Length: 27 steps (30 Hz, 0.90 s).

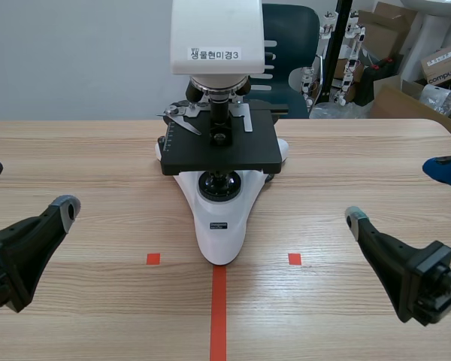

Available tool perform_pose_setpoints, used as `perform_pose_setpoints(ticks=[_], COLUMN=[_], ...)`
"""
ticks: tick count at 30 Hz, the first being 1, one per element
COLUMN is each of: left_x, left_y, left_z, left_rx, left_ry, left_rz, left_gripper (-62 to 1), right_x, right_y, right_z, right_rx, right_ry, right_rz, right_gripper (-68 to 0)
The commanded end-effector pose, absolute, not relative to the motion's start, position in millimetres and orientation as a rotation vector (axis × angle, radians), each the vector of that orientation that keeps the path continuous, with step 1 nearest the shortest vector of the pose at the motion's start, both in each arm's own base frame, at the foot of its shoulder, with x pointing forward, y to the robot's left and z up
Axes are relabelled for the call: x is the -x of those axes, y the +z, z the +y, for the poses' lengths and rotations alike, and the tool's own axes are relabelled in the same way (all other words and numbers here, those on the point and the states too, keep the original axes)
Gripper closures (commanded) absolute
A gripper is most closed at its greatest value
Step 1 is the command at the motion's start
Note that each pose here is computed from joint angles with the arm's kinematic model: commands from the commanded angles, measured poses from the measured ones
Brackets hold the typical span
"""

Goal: Point at the objective lens

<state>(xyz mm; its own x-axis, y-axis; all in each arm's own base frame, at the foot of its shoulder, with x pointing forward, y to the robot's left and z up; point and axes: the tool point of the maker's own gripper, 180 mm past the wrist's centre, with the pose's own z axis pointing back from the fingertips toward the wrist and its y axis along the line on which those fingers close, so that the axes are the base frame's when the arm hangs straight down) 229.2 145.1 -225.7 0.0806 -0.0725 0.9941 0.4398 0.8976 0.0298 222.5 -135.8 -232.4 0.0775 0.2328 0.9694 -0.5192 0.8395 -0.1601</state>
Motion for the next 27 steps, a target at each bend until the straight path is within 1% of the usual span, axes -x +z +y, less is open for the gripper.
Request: perform_pose_setpoints(ticks=[1,27], left_x=[-230.9,-233.7], left_y=[-215.6,-213.7], left_z=[142.5,142.4], left_rx=[0.324,0.32], left_ry=[-0.384,-0.401], left_rz=[-1.482,-1.485], left_gripper=[-62.3,-62.3], right_x=[-226.5,-226.4], right_y=[-224.0,-223.9], right_z=[-135.9,-135.9], right_rx=[-0.255,-0.256], right_ry=[0.572,0.572], right_rz=[-1.416,-1.416], right_gripper=[-67.9,-67.9])
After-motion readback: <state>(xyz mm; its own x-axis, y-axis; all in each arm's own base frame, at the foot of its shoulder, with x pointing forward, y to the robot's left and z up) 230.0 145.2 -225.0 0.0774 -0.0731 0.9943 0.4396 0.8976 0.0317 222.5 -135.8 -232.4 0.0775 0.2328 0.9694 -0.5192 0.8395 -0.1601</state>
